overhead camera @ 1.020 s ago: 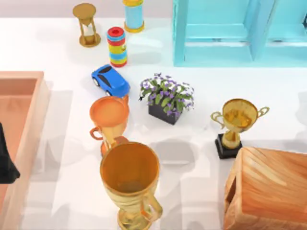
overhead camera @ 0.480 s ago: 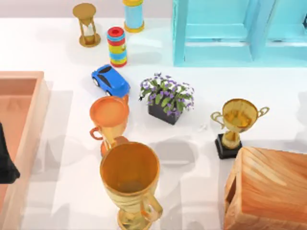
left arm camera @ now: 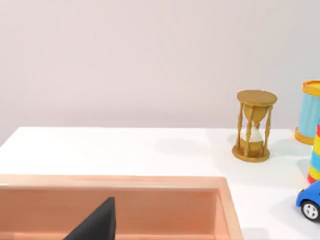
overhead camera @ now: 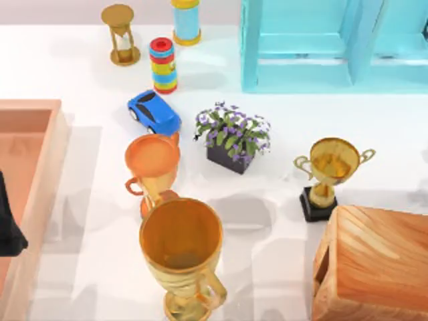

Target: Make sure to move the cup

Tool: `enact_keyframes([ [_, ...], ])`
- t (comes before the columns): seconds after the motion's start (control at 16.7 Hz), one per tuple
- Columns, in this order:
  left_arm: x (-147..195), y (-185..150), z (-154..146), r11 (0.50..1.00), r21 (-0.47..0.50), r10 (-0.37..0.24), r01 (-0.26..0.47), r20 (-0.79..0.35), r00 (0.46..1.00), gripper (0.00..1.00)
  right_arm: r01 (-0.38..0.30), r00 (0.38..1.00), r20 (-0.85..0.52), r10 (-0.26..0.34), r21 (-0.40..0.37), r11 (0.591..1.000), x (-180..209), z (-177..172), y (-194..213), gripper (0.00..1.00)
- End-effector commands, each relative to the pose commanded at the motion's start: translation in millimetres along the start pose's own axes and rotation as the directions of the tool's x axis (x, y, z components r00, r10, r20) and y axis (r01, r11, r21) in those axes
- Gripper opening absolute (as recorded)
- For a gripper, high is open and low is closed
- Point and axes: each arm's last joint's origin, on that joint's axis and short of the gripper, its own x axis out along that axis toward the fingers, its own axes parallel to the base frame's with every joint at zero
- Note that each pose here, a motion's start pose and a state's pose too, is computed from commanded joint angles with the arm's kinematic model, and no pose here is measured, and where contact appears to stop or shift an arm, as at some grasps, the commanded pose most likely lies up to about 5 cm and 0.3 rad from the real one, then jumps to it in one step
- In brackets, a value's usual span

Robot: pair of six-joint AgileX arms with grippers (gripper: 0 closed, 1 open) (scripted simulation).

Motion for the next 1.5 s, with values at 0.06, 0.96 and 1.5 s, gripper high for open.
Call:
enact_keyframes([
  [0.06, 0.0, 0.0, 0.0, 1.0, 0.0, 0.0, 0.0, 0.0, 1.0, 1.0, -0.002, 1.0, 0.001, 0.002, 0.0, 1.0, -3.9, 3.8, -13.6, 0.0],
  [0.96, 0.0, 0.0, 0.0, 1.0, 0.0, 0.0, 0.0, 0.0, 1.0, 1.0, 0.041, 0.996, 0.079, -0.041, 0.0, 0.999, -64.4, -27.6, -196.1, 0.0],
  [1.5, 0.0, 0.0, 0.0, 1.0, 0.0, 0.0, 0.0, 0.0, 1.0, 1.0, 0.038, 0.996, 0.078, -0.038, 0.001, 0.999, -0.1, -23.0, -198.8, 0.0],
])
